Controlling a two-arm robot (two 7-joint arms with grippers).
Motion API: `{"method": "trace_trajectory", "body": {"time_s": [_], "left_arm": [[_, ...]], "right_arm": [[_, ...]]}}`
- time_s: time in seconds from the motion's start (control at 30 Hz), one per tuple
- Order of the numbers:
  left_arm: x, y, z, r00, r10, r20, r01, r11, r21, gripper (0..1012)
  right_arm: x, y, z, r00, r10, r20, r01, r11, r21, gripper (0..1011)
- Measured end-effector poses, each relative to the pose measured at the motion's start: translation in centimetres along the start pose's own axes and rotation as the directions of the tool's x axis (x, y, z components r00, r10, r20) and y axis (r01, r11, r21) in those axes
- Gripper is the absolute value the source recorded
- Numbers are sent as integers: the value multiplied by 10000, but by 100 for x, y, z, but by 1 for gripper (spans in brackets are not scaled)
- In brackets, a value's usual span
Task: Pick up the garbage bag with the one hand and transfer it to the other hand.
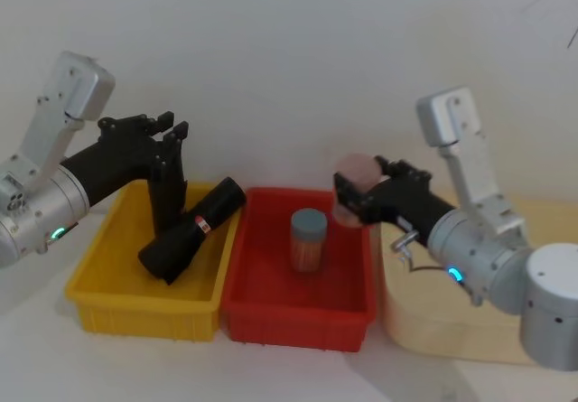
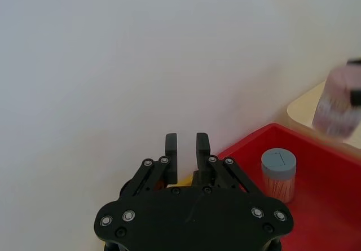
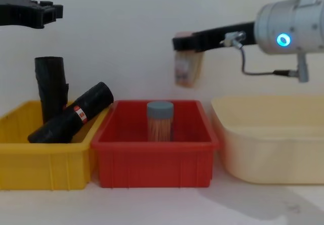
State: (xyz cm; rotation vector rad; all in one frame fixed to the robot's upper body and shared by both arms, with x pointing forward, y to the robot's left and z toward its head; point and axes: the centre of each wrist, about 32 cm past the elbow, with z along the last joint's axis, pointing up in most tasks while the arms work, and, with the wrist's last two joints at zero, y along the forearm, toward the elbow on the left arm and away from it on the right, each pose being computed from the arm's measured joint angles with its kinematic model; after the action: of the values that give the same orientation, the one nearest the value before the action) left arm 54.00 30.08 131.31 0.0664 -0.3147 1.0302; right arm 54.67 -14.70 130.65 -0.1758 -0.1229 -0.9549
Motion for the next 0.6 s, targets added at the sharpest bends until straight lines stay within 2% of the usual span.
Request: {"method": "trace_trajectory", "body": {"time_s": [0.1, 0.2, 0.4, 0.43, 0.6], "left_arm": [[0, 0, 1, 10000, -3, 0, 3, 10000, -2, 206], [0, 0, 2, 10000, -4, 2, 4, 10000, -3, 206], [1, 1, 4, 10000, -7, 7, 7, 10000, -4, 206], [1, 1, 5, 10000, -8, 9, 8, 10000, -5, 206], [1, 1, 6, 10000, -14, 12, 14, 10000, -8, 206]], "right_arm": [[56, -46, 38, 9994, -303, 138, 301, 9995, 110, 663], [157, -133, 82, 9957, -851, 357, 843, 9962, 238, 663], [315, -297, 106, 9825, -1741, 656, 1730, 9847, 225, 663], [315, -297, 106, 9825, -1741, 656, 1730, 9847, 225, 663], [473, -491, 64, 9622, -2581, 866, 2595, 9657, -49, 663]]}}
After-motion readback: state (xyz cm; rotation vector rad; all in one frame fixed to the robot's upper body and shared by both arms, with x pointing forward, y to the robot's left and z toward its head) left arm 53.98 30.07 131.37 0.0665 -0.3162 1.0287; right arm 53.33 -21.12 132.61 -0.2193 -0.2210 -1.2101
